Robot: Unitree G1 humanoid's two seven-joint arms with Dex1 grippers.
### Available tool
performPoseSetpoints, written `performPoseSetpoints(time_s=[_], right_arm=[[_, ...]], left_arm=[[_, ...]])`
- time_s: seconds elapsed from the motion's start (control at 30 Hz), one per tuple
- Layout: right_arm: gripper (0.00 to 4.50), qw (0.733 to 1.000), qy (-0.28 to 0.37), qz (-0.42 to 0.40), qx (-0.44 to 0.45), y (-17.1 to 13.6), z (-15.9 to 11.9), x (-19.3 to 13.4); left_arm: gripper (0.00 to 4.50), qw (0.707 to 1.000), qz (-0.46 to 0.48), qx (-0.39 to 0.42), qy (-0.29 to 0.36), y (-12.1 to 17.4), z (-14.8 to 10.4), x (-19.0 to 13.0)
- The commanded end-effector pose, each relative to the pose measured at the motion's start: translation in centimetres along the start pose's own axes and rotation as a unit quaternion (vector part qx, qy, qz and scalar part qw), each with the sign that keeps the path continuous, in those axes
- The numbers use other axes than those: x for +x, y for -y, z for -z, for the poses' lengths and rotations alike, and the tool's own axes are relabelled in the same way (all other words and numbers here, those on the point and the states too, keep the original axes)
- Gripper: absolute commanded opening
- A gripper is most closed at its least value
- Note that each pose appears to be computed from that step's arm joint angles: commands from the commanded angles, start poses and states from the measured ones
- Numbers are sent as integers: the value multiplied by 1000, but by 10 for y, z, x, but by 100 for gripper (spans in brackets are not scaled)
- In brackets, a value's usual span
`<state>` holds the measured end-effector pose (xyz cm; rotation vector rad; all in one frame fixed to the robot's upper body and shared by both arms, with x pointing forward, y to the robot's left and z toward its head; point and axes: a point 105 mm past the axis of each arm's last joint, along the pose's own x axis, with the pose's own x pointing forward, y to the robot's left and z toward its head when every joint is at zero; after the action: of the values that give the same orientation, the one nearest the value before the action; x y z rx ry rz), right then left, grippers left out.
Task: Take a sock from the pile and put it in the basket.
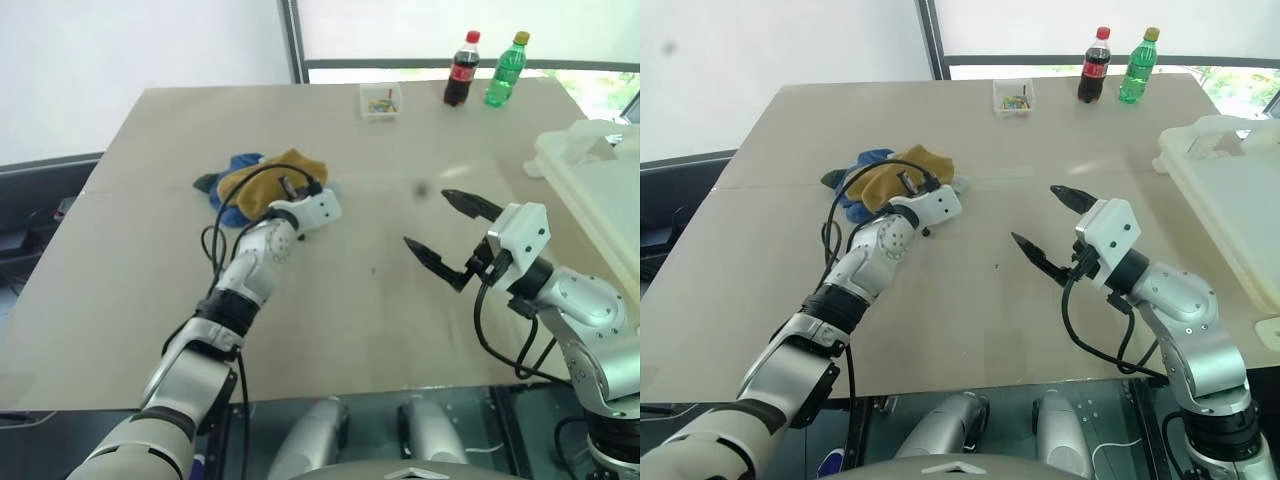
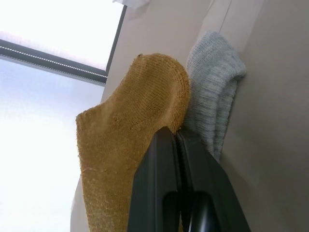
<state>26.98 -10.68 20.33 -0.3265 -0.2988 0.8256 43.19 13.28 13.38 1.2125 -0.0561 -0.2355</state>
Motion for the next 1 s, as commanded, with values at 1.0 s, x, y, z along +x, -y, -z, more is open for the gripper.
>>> performPoseSetpoints(time_s=[1.0], right_arm=[[450, 1000, -9, 11, -25, 9, -4, -13]], left_arm=[[2, 830, 452, -314, 88, 61, -68, -120]])
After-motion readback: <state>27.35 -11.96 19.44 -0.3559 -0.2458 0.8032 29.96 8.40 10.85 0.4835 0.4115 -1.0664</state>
